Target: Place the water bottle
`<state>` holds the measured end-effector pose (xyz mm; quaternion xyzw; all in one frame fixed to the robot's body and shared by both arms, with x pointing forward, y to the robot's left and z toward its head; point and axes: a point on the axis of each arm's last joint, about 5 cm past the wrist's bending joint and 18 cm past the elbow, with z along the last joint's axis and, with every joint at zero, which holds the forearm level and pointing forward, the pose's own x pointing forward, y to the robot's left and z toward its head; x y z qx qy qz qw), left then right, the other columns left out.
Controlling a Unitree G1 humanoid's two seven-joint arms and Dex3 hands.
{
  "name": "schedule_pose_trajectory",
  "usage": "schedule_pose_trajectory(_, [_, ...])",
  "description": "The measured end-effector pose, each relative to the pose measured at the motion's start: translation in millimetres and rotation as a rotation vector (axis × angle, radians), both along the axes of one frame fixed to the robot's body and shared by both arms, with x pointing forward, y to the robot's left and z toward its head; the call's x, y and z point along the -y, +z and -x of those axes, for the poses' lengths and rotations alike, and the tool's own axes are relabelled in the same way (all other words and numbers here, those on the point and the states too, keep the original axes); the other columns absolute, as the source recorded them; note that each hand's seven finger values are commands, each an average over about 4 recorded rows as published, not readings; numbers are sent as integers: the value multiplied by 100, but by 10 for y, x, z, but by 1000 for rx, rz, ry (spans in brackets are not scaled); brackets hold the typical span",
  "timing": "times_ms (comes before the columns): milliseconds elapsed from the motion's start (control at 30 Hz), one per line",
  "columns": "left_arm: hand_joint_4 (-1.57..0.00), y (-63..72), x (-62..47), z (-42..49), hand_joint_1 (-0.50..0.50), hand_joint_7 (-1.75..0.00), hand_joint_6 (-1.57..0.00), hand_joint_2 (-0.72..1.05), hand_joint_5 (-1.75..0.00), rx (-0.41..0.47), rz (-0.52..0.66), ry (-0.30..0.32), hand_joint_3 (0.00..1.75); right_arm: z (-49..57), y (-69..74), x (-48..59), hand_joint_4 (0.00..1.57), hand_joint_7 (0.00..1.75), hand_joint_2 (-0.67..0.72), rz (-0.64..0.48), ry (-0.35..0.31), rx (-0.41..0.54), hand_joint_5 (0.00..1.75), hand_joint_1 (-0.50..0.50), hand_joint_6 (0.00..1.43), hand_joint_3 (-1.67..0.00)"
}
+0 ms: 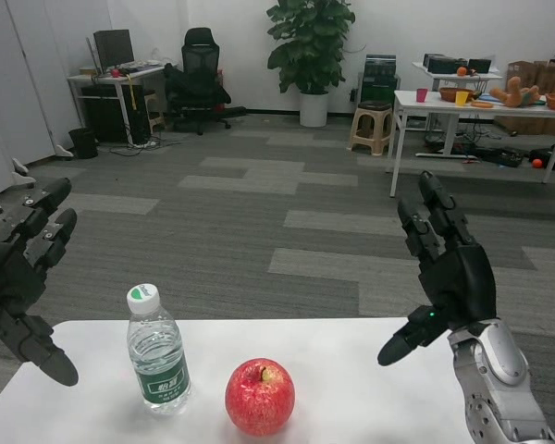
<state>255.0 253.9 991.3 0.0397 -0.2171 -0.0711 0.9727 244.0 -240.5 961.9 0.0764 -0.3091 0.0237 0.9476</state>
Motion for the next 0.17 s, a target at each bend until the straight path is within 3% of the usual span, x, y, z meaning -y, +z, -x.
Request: schedule_pose_trajectory(167, [0, -2, 5, -1, -50, -21, 0, -46, 0, -1, -1, -2, 9, 3, -1, 0, 0, 0, 34, 0, 0, 0, 0, -46, 0, 0])
